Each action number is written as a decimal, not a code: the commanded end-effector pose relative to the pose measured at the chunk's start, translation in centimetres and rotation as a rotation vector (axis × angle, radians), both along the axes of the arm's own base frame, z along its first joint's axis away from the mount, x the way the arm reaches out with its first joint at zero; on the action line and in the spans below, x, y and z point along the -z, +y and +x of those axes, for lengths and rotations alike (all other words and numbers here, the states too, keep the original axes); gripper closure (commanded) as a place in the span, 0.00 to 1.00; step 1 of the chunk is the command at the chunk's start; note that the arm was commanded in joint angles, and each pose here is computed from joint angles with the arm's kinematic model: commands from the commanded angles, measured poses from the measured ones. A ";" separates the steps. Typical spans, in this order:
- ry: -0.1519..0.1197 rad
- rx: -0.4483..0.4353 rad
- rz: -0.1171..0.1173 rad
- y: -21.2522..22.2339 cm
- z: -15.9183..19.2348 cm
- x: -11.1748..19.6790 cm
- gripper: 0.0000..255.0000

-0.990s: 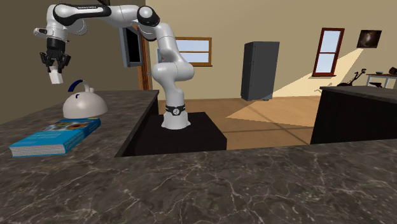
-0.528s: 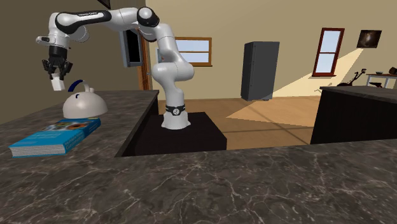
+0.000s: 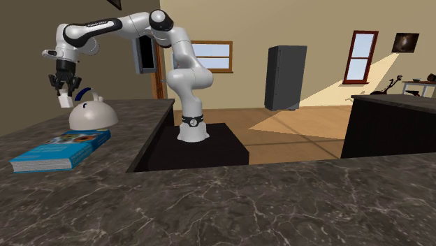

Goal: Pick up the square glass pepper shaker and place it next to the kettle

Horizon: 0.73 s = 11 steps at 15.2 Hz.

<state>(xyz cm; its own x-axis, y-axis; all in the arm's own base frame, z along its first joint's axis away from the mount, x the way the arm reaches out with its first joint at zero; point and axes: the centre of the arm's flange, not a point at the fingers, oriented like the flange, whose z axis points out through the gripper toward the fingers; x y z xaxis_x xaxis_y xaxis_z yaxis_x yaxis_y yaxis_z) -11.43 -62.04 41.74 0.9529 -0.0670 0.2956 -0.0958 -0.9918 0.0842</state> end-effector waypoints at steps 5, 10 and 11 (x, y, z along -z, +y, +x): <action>0.000 0.000 0.000 0.0 0.0 3.1 1.00; 0.000 0.000 0.000 0.0 0.0 6.0 1.00; 0.000 0.000 0.000 0.0 0.0 6.0 1.00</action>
<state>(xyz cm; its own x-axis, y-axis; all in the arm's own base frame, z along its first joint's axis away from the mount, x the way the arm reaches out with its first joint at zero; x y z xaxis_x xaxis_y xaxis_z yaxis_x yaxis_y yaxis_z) -11.51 -62.00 36.14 0.9529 -0.0670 0.2957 -0.0958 -0.9918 0.0841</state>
